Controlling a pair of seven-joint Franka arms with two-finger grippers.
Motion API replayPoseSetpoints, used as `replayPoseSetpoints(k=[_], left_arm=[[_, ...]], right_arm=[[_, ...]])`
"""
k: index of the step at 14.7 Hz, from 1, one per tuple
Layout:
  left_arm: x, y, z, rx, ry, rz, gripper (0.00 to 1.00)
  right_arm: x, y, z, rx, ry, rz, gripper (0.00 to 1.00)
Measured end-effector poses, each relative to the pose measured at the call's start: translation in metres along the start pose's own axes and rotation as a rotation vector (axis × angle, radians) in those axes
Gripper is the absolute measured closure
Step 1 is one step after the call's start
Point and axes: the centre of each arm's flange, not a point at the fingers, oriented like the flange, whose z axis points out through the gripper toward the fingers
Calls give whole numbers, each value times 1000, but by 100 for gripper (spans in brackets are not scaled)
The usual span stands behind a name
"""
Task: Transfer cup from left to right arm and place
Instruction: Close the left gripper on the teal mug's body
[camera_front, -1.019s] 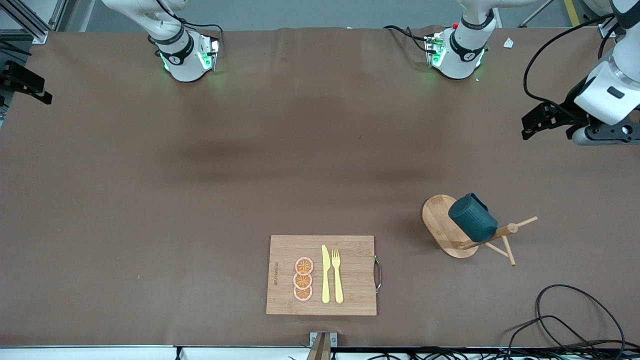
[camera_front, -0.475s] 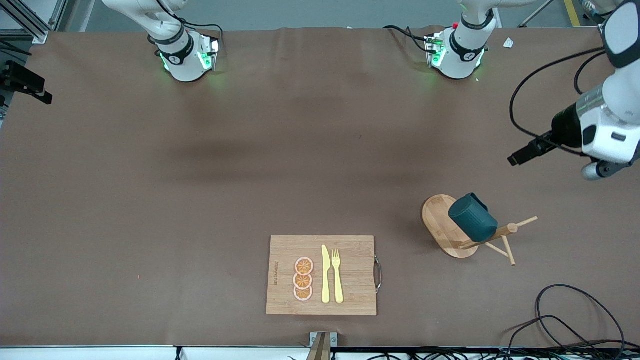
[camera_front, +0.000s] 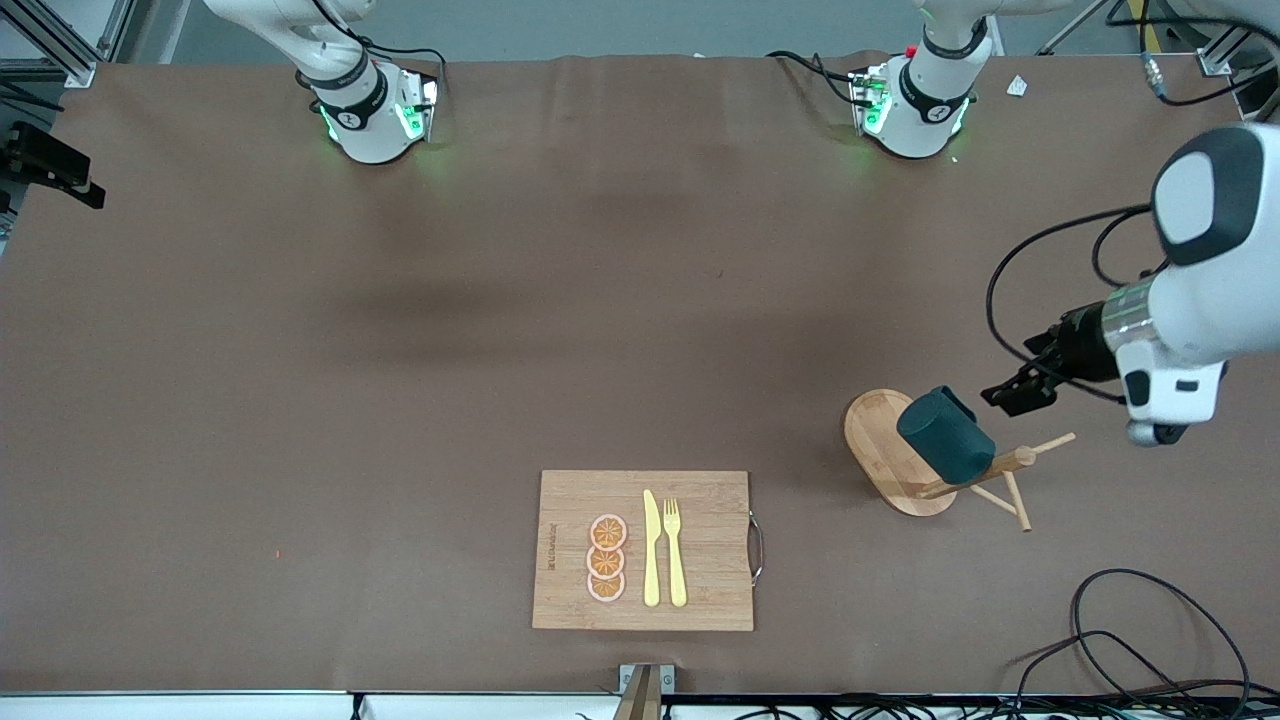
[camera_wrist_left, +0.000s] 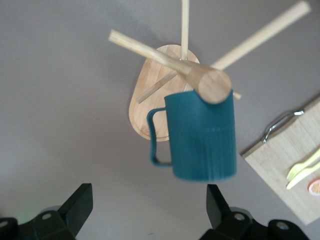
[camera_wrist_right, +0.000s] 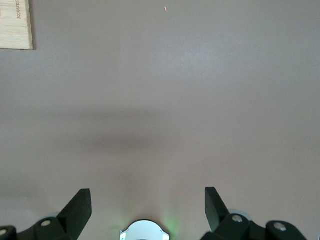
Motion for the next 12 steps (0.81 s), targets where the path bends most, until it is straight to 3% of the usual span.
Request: replayPoseSetpoints(k=[12], left_arm=[[24, 28, 54, -86, -30, -77, 0]], right_arm=[[-1, 0, 1, 1, -5, 1, 0]])
